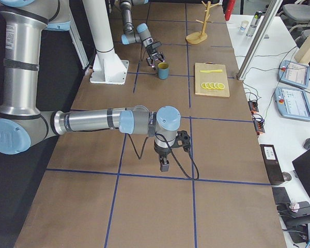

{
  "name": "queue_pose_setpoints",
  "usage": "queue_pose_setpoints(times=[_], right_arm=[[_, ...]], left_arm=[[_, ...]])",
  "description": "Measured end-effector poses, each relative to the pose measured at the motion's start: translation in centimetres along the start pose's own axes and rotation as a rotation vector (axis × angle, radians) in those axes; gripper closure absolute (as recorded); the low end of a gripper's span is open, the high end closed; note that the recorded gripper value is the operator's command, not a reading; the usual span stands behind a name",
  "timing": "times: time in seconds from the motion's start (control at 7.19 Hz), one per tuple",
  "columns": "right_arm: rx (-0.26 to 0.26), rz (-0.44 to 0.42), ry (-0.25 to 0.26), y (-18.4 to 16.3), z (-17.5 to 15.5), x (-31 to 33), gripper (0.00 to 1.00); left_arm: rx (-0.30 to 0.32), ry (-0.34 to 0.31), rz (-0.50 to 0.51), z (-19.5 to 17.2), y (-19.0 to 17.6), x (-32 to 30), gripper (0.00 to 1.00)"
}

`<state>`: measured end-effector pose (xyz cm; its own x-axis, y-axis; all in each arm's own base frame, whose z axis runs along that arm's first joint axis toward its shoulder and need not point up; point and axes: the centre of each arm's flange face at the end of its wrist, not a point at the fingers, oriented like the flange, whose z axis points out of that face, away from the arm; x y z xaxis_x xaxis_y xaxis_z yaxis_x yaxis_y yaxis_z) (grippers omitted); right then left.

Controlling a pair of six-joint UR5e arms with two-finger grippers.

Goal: Hang cup on storage rack
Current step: 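Move the left gripper to the teal mug and grasp its handle, then lift the teal mug with the left gripper toward the wooden mug tree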

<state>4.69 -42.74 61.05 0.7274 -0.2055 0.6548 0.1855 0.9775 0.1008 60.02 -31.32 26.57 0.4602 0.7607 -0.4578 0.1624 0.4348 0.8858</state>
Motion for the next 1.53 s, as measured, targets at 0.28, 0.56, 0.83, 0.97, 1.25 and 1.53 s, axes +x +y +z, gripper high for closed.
queue_pose_setpoints(times=[0.28, 0.56, 0.83, 0.97, 1.25, 1.53], right_arm=[[0.001, -0.001, 0.0, 0.0, 0.0, 0.0, 0.0], [0.001, -0.001, 0.0, 0.0, 0.0, 0.0, 0.0], [0.001, -0.001, -0.001, 0.0, 0.0, 0.0, 0.0], [0.001, -0.001, -0.003, 0.0, 0.0, 0.0, 0.0], [0.004, -0.003, -0.006, -0.1, 0.0, -0.1, 0.0], [0.005, -0.004, -0.007, -0.1, 0.0, -0.1, 0.0]], left_arm=[[-0.011, -0.006, 0.009, 0.4, 0.5, -0.2, 0.94], [-0.014, -0.007, 0.01, 0.5, 0.6, -0.2, 1.0], [0.001, -0.001, 0.002, 0.1, 0.0, -0.1, 1.0], [0.021, 0.008, -0.011, -0.5, -1.0, 0.1, 1.0], [0.069, 0.027, -0.166, -2.1, -3.4, -0.1, 1.0], [0.086, 0.039, -0.55, -2.9, -4.5, -1.4, 1.0]])
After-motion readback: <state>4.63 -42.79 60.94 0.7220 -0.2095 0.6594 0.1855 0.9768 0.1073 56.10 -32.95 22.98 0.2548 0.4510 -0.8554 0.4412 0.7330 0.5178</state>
